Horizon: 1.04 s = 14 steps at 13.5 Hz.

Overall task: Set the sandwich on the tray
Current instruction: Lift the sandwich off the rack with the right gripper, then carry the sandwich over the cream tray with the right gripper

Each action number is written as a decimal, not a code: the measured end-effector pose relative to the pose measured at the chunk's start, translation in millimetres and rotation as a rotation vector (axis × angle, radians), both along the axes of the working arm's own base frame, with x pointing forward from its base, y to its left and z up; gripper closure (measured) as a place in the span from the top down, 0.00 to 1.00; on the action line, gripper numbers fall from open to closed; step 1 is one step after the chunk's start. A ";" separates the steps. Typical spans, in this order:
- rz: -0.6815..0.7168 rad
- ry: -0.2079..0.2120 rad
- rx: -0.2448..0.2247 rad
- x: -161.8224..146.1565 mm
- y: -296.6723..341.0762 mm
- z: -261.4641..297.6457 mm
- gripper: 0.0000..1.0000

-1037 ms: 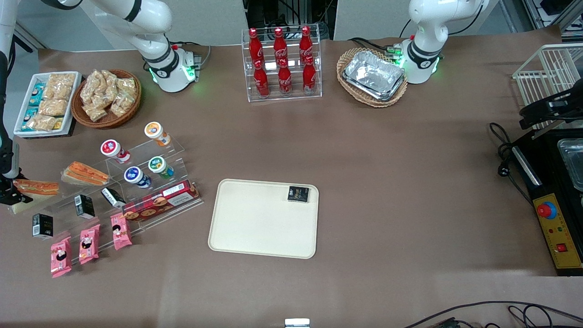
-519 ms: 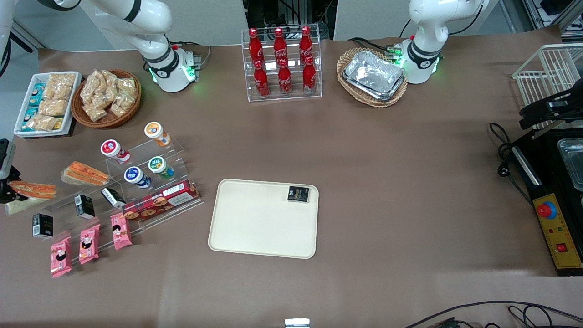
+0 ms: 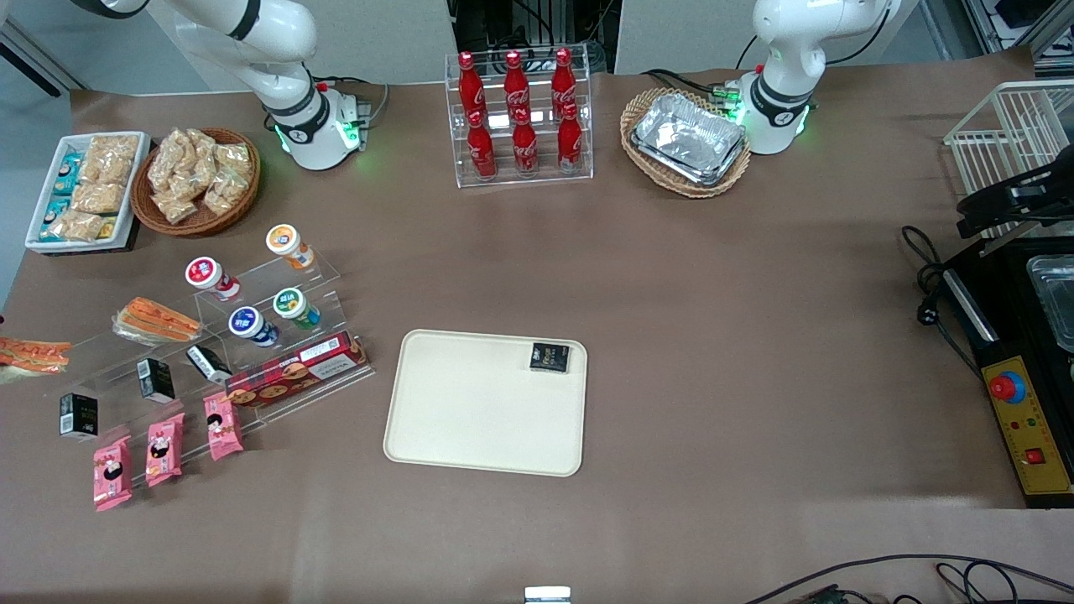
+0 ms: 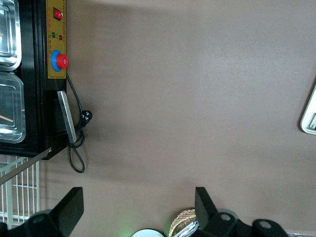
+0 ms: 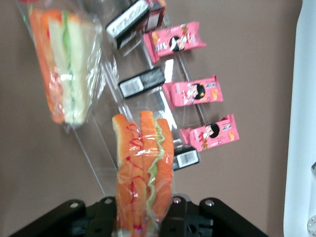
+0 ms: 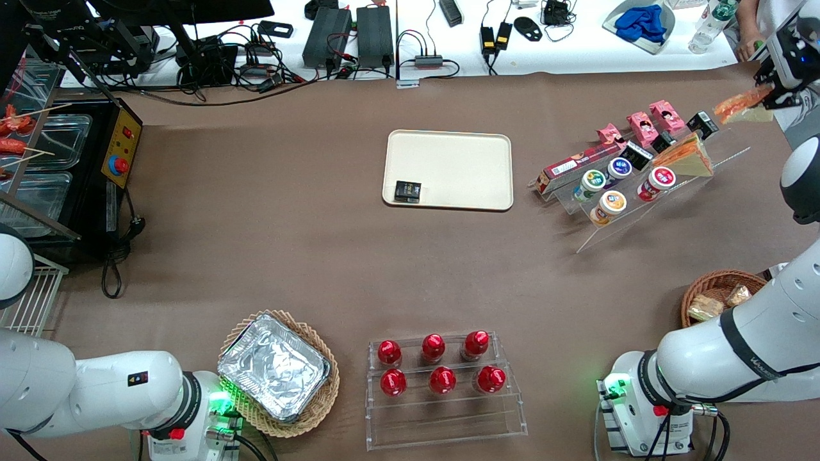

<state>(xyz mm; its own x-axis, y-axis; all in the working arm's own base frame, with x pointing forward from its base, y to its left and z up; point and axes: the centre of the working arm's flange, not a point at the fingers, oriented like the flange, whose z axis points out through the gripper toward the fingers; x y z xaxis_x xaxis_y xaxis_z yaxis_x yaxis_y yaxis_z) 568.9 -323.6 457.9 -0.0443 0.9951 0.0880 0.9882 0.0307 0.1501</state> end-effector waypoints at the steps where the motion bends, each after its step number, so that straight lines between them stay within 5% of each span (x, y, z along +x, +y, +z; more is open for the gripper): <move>1: -0.012 0.018 0.000 9.5 15.8 13.0 0.22; 8: -0.055 0.057 -0.028 82.9 222.5 58.6 0.20; 14: -0.226 0.100 -0.047 90.6 432.4 36.3 0.20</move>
<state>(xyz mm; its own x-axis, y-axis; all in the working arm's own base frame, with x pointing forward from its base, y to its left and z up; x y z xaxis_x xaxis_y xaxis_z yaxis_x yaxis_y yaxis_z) 659.5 108.8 494.2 0.1867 0.9818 0.0342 0.9806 -0.1883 0.0544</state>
